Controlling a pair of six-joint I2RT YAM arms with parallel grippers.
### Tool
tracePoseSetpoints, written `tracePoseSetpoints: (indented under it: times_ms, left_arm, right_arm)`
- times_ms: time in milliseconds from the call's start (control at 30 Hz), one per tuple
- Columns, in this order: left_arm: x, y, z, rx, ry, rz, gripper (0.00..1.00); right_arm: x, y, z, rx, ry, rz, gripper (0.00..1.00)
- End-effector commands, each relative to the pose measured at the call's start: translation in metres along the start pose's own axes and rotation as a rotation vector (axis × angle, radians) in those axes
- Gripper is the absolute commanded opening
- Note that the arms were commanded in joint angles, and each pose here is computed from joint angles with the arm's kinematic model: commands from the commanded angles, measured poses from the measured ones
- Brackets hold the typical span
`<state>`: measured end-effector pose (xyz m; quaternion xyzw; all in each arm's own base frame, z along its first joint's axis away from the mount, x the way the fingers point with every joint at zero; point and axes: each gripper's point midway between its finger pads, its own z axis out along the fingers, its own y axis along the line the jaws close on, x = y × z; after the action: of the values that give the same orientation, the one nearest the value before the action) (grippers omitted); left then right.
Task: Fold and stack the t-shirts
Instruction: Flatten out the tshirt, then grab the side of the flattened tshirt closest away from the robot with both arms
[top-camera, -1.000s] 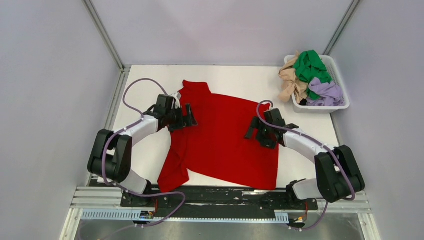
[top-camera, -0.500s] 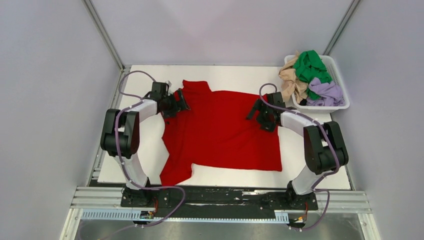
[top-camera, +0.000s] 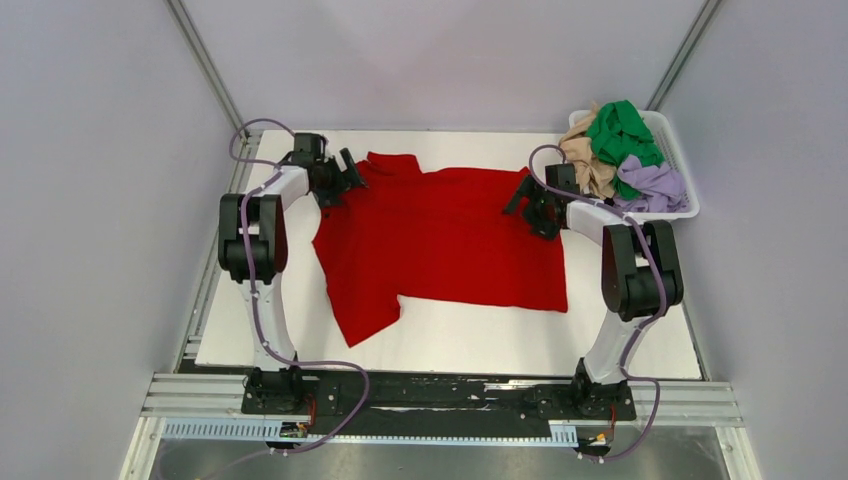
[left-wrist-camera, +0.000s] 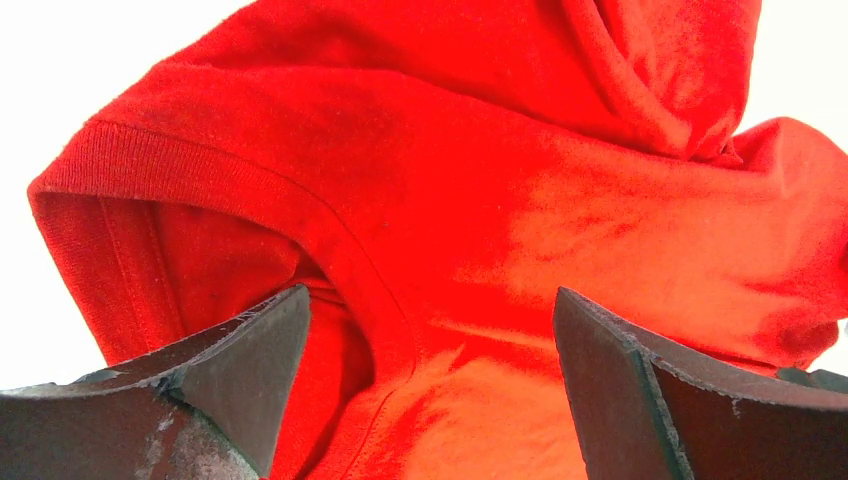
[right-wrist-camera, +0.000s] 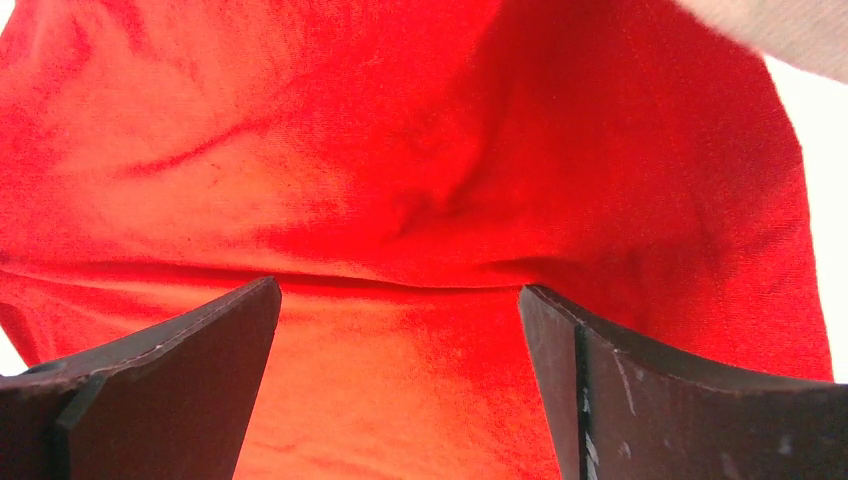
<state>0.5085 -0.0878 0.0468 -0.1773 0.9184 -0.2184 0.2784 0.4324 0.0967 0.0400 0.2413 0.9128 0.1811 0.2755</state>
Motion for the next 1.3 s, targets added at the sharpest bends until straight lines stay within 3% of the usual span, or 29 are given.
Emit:
tracePoseSetpoints:
  times_ms: [0,200,333,500,700,800,933,1267]
  left_arm:
    - [-0.009,0.022,0.008,-0.072,0.029,0.003,1.00]
    - [-0.029,-0.027,-0.051,0.078,-0.074,0.059,1.00]
    - [-0.007,-0.042,-0.107,0.110,-0.125,0.087,1.00]
    - [0.069,-0.037,-0.156,0.017,-0.078,0.170,1.00]
    - [0.160,-0.015,-0.208,-0.095,0.012,0.213,1.00]
    - [0.216,0.006,-0.214,-0.142,0.145,0.204,1.00]
    - [0.258,0.021,-0.216,-0.172,0.241,0.179,1.00]
    - [0.296,0.038,-0.197,-0.230,0.313,0.147,0.92]
  right_arm:
    - [-0.015,-0.022,0.001,0.081,-0.049,-0.059,1.00]
    - [-0.019,-0.004,-0.050,0.005,-0.131,-0.073,1.00]
    - [0.004,-0.010,-0.086,-0.032,-0.148,-0.070,1.00]
    - [0.019,-0.032,-0.139,-0.024,-0.286,0.007,1.00]
    - [0.042,-0.058,-0.167,-0.028,-0.376,0.060,1.00]
    - [0.051,-0.067,-0.173,-0.014,-0.379,0.057,1.00]
    - [0.056,-0.077,-0.174,0.024,-0.380,0.062,1.00]
    - [0.059,-0.091,-0.168,0.103,-0.361,0.084,1.00]
